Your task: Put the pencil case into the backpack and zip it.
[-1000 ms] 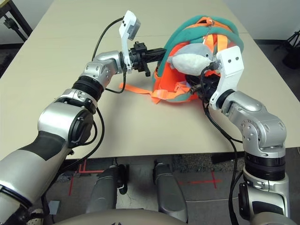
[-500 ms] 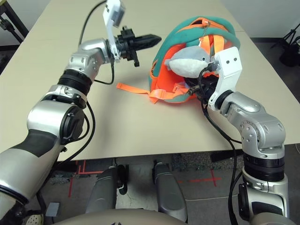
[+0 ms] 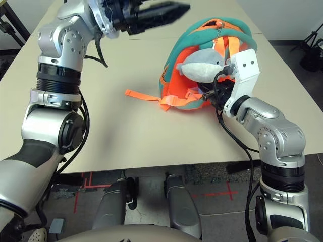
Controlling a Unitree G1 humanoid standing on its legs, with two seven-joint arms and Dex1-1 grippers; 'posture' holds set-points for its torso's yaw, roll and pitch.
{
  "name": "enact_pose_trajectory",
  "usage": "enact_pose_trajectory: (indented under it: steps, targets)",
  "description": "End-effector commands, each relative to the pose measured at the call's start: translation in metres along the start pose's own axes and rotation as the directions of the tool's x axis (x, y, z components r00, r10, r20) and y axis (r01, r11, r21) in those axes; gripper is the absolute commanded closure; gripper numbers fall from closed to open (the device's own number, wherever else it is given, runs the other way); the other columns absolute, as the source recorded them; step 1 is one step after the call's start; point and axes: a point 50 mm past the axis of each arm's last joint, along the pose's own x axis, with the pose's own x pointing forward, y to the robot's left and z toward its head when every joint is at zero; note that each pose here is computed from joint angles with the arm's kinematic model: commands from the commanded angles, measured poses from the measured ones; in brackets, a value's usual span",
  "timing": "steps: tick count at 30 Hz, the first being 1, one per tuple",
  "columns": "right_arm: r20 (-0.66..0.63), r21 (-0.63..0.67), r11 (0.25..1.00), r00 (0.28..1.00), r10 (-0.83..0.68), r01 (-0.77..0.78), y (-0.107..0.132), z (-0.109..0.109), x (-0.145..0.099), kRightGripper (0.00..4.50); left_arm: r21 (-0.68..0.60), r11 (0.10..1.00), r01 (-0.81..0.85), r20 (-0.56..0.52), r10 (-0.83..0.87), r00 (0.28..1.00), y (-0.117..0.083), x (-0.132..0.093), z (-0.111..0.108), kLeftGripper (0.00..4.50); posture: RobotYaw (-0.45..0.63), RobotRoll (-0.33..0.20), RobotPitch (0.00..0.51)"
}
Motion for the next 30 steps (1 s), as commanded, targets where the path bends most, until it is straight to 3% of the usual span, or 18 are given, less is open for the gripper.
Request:
enact_pose_trajectory:
  steps: [1,9,19,30]
  targets:
    - [-0.057,0.019,1.000,0.998,0.003,-0.002,0.000,-0.012,0.003,4.14,0.020,0.998,0.059,-0.070,-0.057,0.996,-0.008,0.007,-0.007,0.00,-0.22,0.000,0.151]
    - [-0.051,0.022,1.000,0.999,0.002,-0.001,0.002,-0.011,0.004,4.14,0.089,0.996,0.007,-0.217,0.012,0.976,0.001,0.024,-0.039,0.00,-0.23,0.000,0.149]
    - [-0.049,0.027,1.000,0.999,-0.006,0.007,0.001,-0.013,0.003,4.14,0.136,0.990,-0.033,-0.317,0.075,0.945,0.012,0.033,-0.067,0.00,-0.25,0.000,0.149]
    - [-0.045,0.027,1.000,0.999,-0.009,0.010,0.001,-0.014,0.002,4.14,0.163,0.981,-0.103,-0.323,0.151,0.934,0.020,0.033,-0.076,0.00,-0.24,0.000,0.149]
